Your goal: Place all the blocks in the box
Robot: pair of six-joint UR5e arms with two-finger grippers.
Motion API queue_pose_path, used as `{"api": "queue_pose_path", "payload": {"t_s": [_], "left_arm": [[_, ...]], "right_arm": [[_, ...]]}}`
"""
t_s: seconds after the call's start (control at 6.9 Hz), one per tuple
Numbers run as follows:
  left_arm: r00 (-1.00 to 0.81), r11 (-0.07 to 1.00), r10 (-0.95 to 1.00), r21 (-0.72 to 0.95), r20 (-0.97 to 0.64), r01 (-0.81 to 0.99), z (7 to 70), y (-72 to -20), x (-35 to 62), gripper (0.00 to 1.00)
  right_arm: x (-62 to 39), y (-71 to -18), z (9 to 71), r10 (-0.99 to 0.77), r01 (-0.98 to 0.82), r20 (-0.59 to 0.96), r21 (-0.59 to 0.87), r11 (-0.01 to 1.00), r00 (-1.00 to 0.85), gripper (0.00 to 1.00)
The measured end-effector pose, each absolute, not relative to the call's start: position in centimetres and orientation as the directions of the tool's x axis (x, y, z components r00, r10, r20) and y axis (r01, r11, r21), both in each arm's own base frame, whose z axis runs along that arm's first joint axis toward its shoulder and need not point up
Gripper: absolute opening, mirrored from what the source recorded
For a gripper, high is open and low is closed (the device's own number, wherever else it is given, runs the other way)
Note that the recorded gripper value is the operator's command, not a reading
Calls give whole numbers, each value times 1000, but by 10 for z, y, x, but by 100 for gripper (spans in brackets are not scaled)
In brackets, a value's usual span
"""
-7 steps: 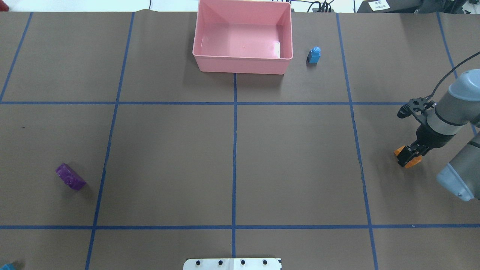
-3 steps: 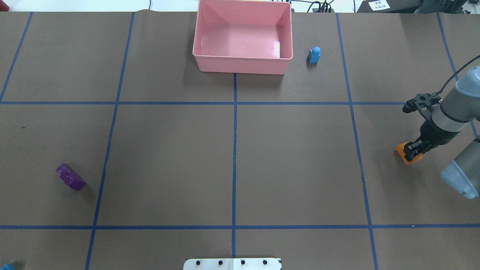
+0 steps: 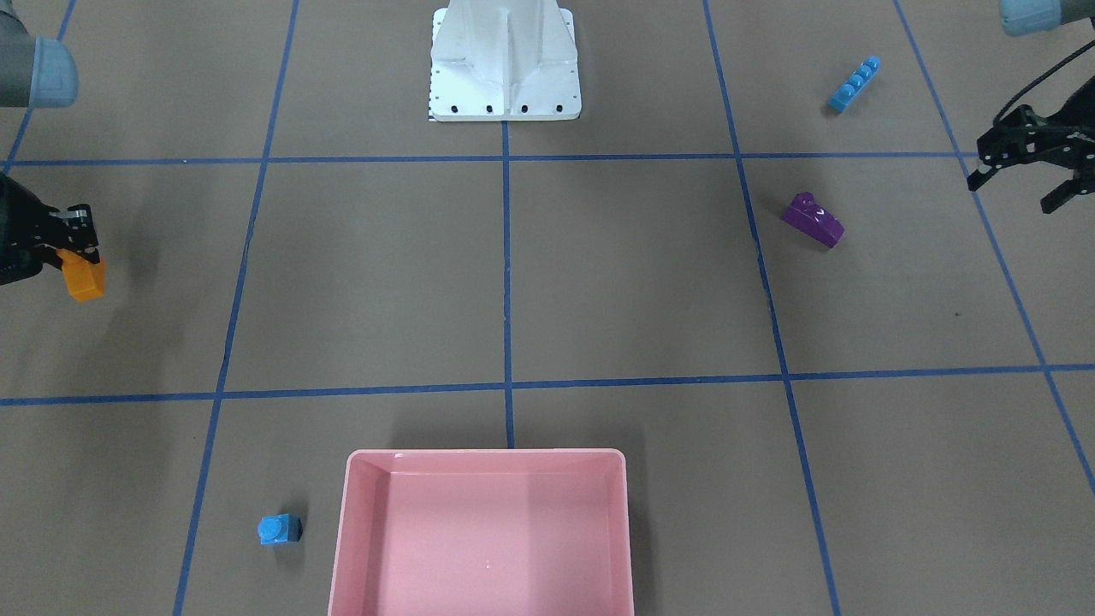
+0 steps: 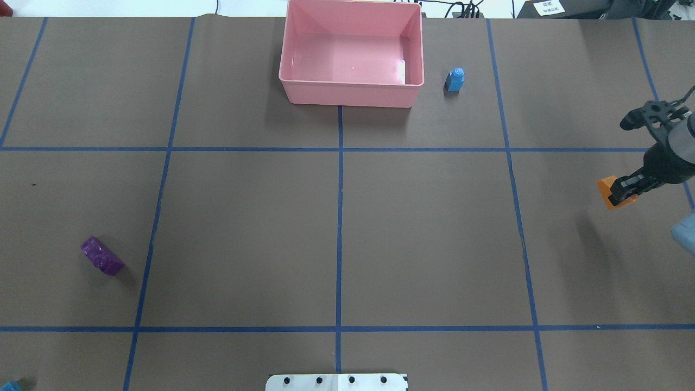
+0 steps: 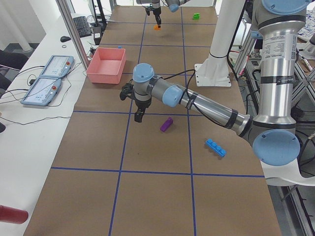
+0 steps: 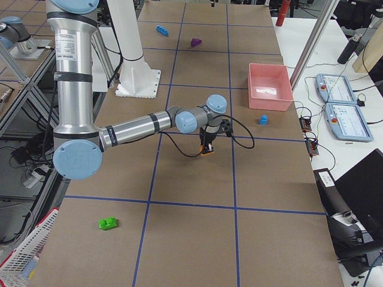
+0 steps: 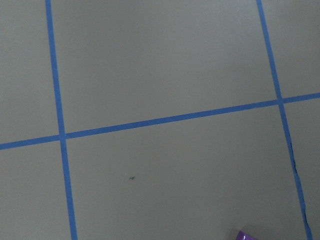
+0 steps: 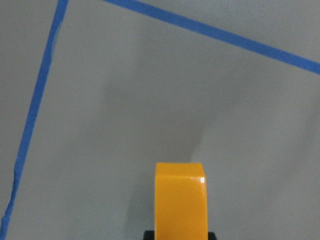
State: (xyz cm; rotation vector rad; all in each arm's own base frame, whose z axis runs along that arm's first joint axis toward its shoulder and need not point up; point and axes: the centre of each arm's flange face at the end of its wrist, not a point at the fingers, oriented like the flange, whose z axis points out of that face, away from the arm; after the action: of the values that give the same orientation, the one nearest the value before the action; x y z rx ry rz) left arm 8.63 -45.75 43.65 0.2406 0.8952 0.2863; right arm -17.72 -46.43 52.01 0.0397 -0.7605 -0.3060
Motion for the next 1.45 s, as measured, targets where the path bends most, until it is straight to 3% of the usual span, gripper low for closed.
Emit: {"api": "queue_pose_path", "payload": {"t_s": [0.43,0.72,1.45], "left_arm": [[610,995,95,86,-787,-44,417,-431,147,100],[683,992,-125,-82,-719,96,415,-408,210,100],[667,907,-417,-237,-618,347,463,-384,249,100]], "right_arm": [[-149,-482,495,-258,188,702,176,966,664,0],[-120,-501,465,-239,129,763,203,971,601,0],[-27,-541,333,-208,-103,862,285,953,463,0]]}}
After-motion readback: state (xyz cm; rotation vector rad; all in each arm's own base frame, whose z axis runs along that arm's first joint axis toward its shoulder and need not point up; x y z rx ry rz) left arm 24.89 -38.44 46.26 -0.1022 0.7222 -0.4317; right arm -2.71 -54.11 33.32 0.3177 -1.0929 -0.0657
